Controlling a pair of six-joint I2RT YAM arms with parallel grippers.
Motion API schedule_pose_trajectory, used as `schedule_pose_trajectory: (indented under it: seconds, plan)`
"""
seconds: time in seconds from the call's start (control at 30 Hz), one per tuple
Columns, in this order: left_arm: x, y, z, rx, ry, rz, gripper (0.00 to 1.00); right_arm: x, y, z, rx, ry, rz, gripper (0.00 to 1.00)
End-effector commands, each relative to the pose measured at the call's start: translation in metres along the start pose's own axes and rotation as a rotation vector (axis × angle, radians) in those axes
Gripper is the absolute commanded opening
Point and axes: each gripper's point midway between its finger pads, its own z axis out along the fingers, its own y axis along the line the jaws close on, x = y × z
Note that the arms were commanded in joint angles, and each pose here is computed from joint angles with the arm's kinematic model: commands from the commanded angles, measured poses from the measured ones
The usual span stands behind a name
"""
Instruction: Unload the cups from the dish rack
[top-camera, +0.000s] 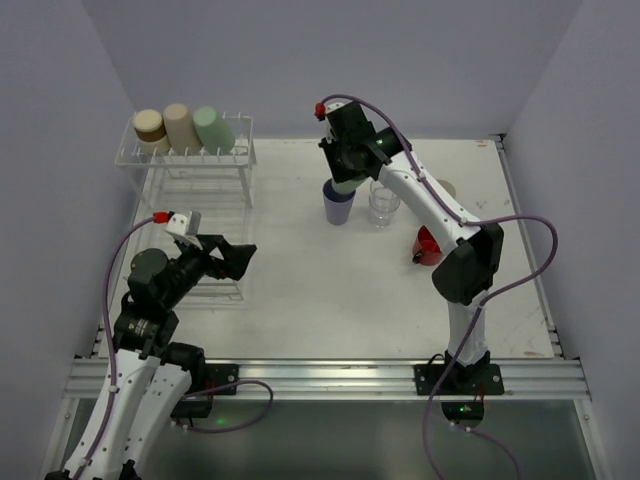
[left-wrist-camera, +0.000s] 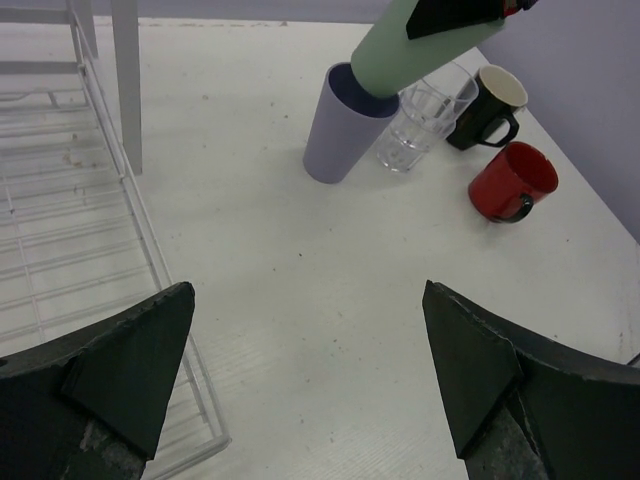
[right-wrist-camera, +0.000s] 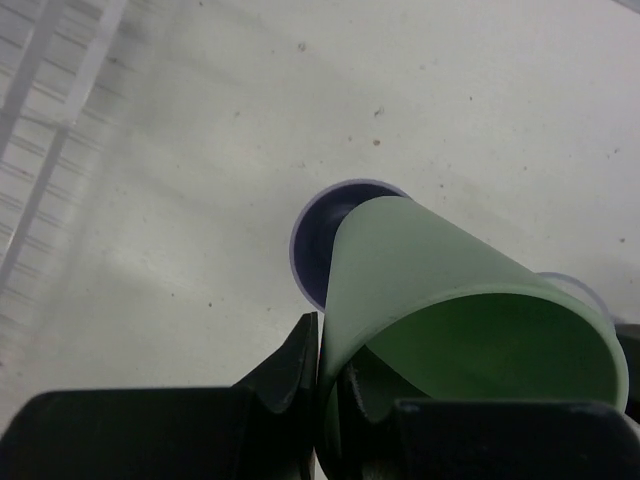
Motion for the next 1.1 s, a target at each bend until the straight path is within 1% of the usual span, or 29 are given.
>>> schedule_pose_trajectory:
  seconds: [0.0, 0.3, 0.53, 0.63, 0.73, 0.77, 0.8, 0.87, 0.9, 0.93, 0.97, 1.0, 1.03, 1.07]
  plan:
    - [-0.006, 0.001, -0.003, -0.020, -0.010, 0.032, 1.00, 0.005, -0.004, -0.014, 0.004, 0.054, -0.084, 0.00]
    - [-0.007, 0.003, -0.002, -0.028, -0.011, 0.032, 1.00, 0.024, 0.010, 0.009, -0.043, 0.108, -0.096, 0.00]
    - [-0.010, 0.006, -0.003, -0.047, -0.018, 0.034, 1.00, 0.040, 0.022, 0.044, -0.066, 0.162, -0.111, 0.00]
    - [-0.018, 0.013, -0.006, -0.095, -0.052, 0.040, 1.00, 0.038, 0.022, 0.049, -0.059, 0.152, -0.112, 0.07]
    - [-0.029, 0.014, -0.007, -0.115, -0.103, 0.035, 1.00, 0.030, 0.022, 0.047, -0.057, 0.120, -0.108, 0.25]
    - [-0.033, 0.015, -0.006, -0.126, -0.109, 0.026, 1.00, 0.026, 0.022, 0.045, -0.053, 0.107, -0.107, 0.32]
    - [-0.036, 0.016, -0.006, -0.133, -0.111, 0.024, 1.00, 0.018, 0.021, 0.039, -0.051, 0.075, -0.102, 0.43]
    - [-0.051, 0.016, -0.005, -0.155, -0.131, 0.010, 1.00, 0.007, 0.021, 0.030, -0.054, 0.034, -0.087, 0.50]
    - [-0.057, 0.015, -0.005, -0.159, -0.137, 0.005, 1.00, -0.008, 0.022, 0.017, -0.064, -0.021, -0.075, 0.60]
    - [-0.061, 0.016, -0.001, -0.168, -0.135, -0.003, 1.00, -0.014, 0.025, 0.011, -0.075, -0.047, -0.068, 0.65]
    - [-0.081, 0.011, -0.004, -0.170, -0.174, -0.002, 1.00, -0.020, 0.027, 0.004, -0.085, -0.072, -0.061, 0.69]
    - [-0.090, 0.011, -0.004, -0.178, -0.185, -0.002, 1.00, -0.032, 0.029, -0.012, -0.098, -0.128, -0.052, 0.71]
    - [-0.095, 0.013, 0.002, -0.193, -0.175, -0.006, 1.00, -0.038, 0.034, -0.021, -0.117, -0.156, -0.043, 0.76]
    - [-0.107, 0.016, 0.001, -0.227, -0.192, -0.010, 1.00, -0.042, 0.035, -0.029, -0.126, -0.180, -0.038, 0.77]
